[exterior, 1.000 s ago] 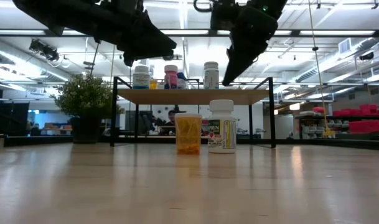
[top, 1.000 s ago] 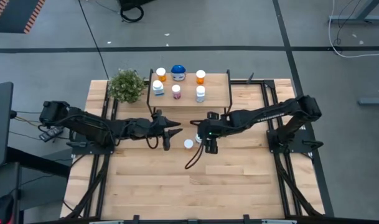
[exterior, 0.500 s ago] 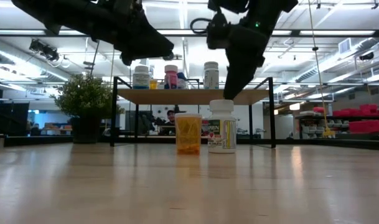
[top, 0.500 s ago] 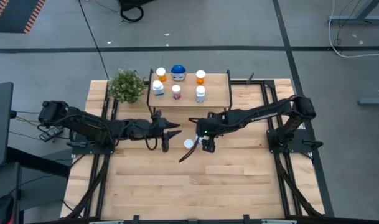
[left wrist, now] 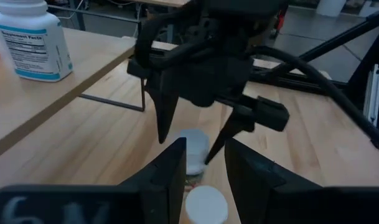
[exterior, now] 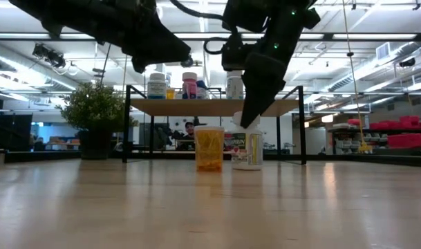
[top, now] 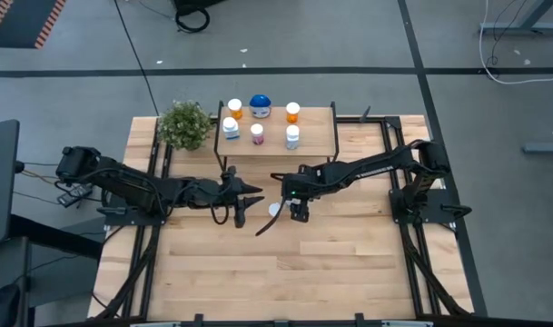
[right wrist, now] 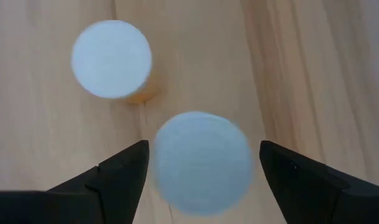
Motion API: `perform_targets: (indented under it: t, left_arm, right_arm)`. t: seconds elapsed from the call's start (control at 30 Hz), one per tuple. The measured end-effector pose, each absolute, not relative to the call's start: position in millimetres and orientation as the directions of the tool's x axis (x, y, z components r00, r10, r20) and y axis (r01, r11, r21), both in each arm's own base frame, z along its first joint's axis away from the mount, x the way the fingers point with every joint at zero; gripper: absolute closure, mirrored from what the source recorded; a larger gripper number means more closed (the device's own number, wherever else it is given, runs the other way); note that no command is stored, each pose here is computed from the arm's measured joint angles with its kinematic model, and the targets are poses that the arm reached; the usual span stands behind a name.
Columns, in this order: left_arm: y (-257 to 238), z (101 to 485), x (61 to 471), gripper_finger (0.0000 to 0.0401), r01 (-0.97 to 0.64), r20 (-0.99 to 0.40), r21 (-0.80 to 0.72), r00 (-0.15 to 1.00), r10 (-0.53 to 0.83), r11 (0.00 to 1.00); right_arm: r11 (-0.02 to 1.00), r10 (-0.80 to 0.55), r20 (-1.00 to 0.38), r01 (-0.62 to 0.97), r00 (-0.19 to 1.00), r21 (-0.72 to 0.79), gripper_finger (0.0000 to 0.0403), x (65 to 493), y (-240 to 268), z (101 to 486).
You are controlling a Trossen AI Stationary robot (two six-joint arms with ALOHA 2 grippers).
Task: Pick and place medicine bottles onto shelf by color
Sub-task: Put the white pill bottle on the shelf
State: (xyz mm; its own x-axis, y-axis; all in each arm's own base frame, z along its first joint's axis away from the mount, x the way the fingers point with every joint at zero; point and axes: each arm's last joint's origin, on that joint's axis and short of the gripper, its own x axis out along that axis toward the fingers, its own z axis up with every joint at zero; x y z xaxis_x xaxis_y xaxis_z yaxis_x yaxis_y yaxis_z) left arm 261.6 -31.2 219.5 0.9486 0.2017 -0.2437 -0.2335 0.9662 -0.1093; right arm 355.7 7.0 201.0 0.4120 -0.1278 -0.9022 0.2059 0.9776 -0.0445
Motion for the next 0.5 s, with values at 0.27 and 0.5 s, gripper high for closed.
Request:
perform_targets:
  t: [0.27, 0.5]
  left_arm:
    - [-31.1, 216.7, 260.9, 0.0284, -0.237, -0.271, -0.098, 0.941, 0.203, 0.967]
    - [-31.0, 215.3, 260.4, 0.0289, -0.242, -0.285, -0.106, 0.937, 0.204, 0.964]
  right_arm:
    - [0.975, -0.142, -0.898, 0.214, 0.417, -0.055, 0.0093, 356.0, 7.5, 201.7]
    - [0.976, -0.142, -0.908, 0.21, 0.395, -0.061, 0.0134, 353.6, 8.2, 200.9]
